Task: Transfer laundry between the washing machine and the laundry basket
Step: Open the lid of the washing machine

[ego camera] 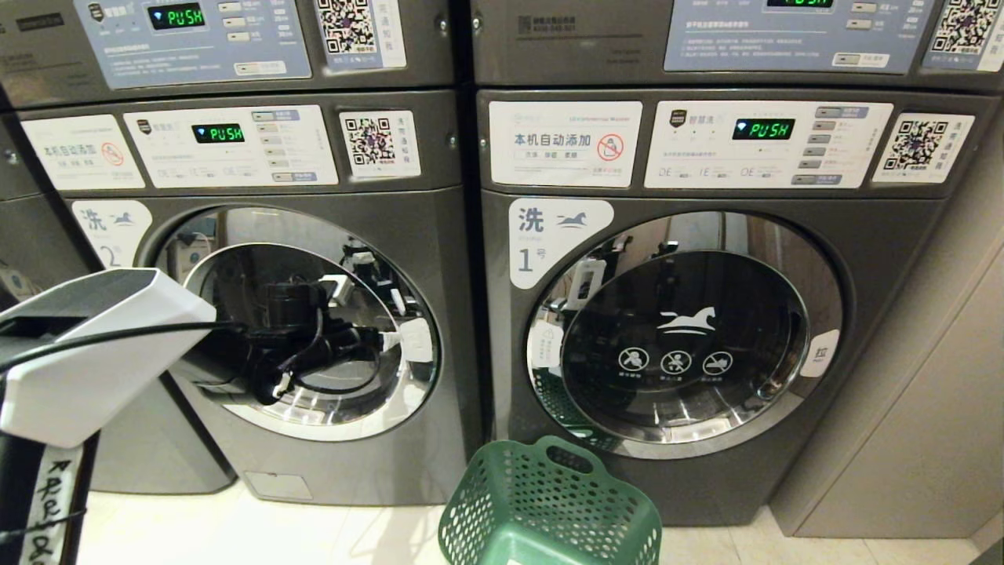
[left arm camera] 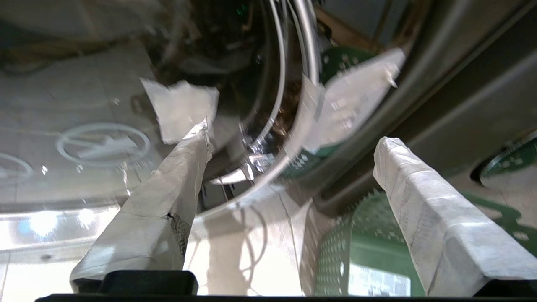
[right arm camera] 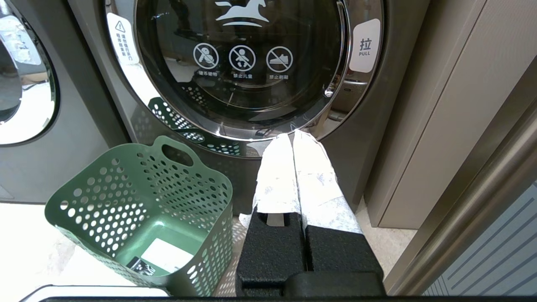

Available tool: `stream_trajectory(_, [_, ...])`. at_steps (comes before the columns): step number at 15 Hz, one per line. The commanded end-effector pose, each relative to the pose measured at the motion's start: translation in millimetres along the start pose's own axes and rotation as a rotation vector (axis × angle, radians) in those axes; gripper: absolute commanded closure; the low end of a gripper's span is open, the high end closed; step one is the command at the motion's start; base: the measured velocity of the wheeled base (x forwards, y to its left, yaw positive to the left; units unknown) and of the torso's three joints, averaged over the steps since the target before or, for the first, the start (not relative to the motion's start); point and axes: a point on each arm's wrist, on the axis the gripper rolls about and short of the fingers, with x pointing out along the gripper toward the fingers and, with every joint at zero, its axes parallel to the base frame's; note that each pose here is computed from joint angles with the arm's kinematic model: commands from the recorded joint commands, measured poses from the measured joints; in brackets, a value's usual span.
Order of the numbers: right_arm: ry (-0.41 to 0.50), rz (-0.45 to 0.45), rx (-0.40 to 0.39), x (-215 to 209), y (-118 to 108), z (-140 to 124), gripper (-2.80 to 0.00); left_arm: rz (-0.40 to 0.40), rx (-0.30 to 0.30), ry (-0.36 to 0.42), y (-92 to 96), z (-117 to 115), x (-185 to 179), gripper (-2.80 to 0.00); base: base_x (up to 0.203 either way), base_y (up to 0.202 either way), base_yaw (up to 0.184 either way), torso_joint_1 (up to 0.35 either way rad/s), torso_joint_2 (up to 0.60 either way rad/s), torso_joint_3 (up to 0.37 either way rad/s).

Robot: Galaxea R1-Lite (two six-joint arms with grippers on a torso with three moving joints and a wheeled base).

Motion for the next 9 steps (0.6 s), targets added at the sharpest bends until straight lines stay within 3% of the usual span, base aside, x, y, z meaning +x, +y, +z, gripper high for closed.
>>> stream_trajectory(1, [-0.001, 0.001, 0.000, 0, 0, 0, 0.00, -0.010, -0.001, 0.002, 1.7, -7, 12, -2.80, 0.000, 0.000, 0.000, 0.000, 0.00, 0.000])
stream_trajectory(6, [-0.001, 0.001, 0.000, 0, 0, 0, 0.00, -0.117, 0.007, -0.022, 1.9, -5, 24, -2.80, 0.000, 0.000, 0.000, 0.000, 0.00, 0.000])
stream_trajectory(9, [-0.001, 0.001, 0.000, 0, 0, 0, 0.00, -0.127, 0.010, -0.032, 2.4, -7, 35, -2.80, 0.000, 0.000, 0.000, 0.000, 0.00, 0.000])
